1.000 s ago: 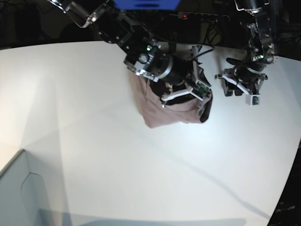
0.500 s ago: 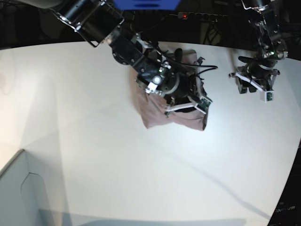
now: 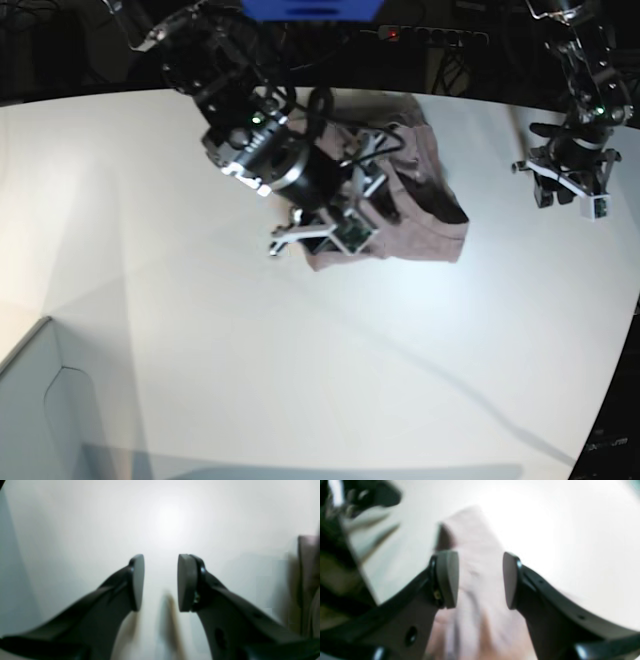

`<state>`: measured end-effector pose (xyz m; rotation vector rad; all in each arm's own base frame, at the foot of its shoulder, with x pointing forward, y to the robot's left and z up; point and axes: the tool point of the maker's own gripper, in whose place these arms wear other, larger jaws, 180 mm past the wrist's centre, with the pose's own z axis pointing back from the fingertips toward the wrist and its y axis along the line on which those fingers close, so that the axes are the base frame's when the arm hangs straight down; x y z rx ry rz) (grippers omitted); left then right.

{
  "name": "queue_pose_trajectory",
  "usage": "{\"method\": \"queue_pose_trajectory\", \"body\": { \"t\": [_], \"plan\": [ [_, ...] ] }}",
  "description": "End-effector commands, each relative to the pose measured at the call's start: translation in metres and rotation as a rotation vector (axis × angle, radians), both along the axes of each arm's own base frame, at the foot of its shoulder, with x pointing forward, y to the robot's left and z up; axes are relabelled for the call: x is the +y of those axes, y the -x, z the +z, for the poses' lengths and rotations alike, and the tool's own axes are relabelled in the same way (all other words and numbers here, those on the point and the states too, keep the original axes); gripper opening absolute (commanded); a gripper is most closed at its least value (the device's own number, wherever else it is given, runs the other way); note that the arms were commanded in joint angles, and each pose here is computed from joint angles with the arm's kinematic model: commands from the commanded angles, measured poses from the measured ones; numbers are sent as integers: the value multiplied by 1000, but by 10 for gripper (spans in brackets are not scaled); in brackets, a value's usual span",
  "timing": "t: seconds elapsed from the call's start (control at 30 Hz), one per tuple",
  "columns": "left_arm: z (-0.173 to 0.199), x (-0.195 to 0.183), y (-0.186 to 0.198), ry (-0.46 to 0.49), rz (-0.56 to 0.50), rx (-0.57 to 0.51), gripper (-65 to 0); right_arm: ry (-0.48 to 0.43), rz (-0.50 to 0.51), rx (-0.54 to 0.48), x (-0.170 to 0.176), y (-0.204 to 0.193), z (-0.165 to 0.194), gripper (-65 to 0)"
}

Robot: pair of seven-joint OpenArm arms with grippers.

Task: Layout the t-shirt on the table in an organized manner, then fold the t-shirt properly
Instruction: 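Lift the shirt end with the right gripper and fold it toward the left gripper, then lower the folded end onto the shirt and open the right gripper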

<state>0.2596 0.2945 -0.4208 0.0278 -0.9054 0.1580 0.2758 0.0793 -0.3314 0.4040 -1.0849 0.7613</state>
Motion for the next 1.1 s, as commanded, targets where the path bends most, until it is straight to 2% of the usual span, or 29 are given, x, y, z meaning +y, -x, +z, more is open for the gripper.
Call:
{"method": "queue_pose_trajectory", "body": {
  "t": [0.0, 0.13, 0.2, 0.4, 0.6, 0.7, 0.9, 1.07],
  "plan": [
    [14, 5, -9, -16, -1, -50, -434, -54, -25, -47, -5, -7, 20, -361],
    [15, 6, -9, -18, -2, -51, -434, -53, -141, -15, -41, -8, 12, -364],
    [15, 6, -9, -18, -2, -51, -434, -50, -148, 7, -43, -2, 6, -373],
    [22, 7, -12, -30, -6, -68, -433, -50, -159, 96, -33, 1, -23, -460],
    [33, 5, -7, -56, -20, -85, -433, 13, -166, 170, -39, -12, -63, -465],
    [30, 6, -3, -58, -21, -73, -433, 40, -213, 197, -59, -22, -77, -465],
    [25, 6, 4, -56, -19, -54, -433, 66, -298, 210, -93, -44, -87, -465],
    [25, 6, 5, -56, -19, -53, -433, 43, -361, 157, -113, -60, -67, -464]
  ]
}}
